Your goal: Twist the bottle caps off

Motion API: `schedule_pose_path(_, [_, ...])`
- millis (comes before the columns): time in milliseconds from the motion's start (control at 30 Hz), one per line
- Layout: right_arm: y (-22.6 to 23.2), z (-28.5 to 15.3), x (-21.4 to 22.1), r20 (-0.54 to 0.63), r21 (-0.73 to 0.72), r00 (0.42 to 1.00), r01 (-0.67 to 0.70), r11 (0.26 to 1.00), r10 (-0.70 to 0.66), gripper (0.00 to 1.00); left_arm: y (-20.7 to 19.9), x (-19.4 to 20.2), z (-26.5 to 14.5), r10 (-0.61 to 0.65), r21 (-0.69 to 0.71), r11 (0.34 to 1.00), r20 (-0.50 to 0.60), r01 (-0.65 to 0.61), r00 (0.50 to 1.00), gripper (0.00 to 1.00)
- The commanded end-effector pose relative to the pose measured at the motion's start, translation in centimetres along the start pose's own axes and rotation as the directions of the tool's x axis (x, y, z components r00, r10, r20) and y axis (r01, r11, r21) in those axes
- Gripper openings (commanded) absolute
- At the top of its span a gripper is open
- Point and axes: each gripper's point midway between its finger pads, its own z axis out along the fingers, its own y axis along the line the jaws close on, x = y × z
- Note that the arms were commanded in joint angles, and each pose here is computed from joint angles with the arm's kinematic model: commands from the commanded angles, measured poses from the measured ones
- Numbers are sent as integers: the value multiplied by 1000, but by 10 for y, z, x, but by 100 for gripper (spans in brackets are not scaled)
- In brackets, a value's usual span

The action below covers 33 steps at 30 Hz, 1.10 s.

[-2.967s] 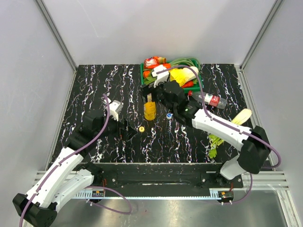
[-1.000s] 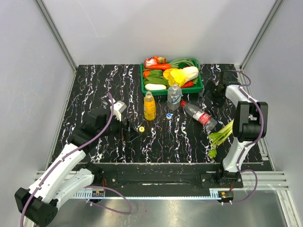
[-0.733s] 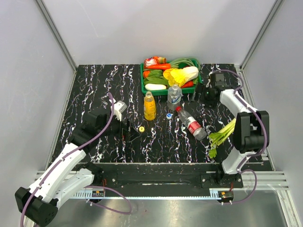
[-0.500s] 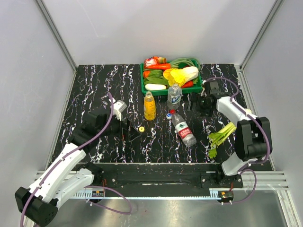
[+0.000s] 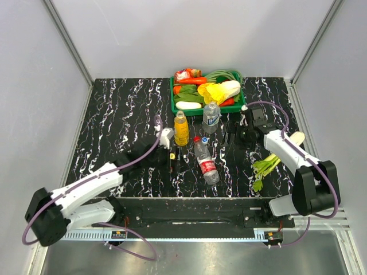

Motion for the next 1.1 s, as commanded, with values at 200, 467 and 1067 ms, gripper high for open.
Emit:
schedule_pose_path(200, [-3, 7, -9, 34, 15, 999, -10, 1000, 10, 100, -10, -14, 72, -125, -184, 975, 28, 128, 992, 99])
schedule_pose_path(467, [-3, -3, -25, 103, 38, 995, 0, 999, -4, 100, 3, -3, 108, -145, -356, 927, -47, 119, 988, 99])
schedule_pose_path(1067, [-3, -5, -24, 109, 35, 994, -3, 999, -1, 100, 24, 52, 137, -26, -464, 880, -258, -100, 966, 77])
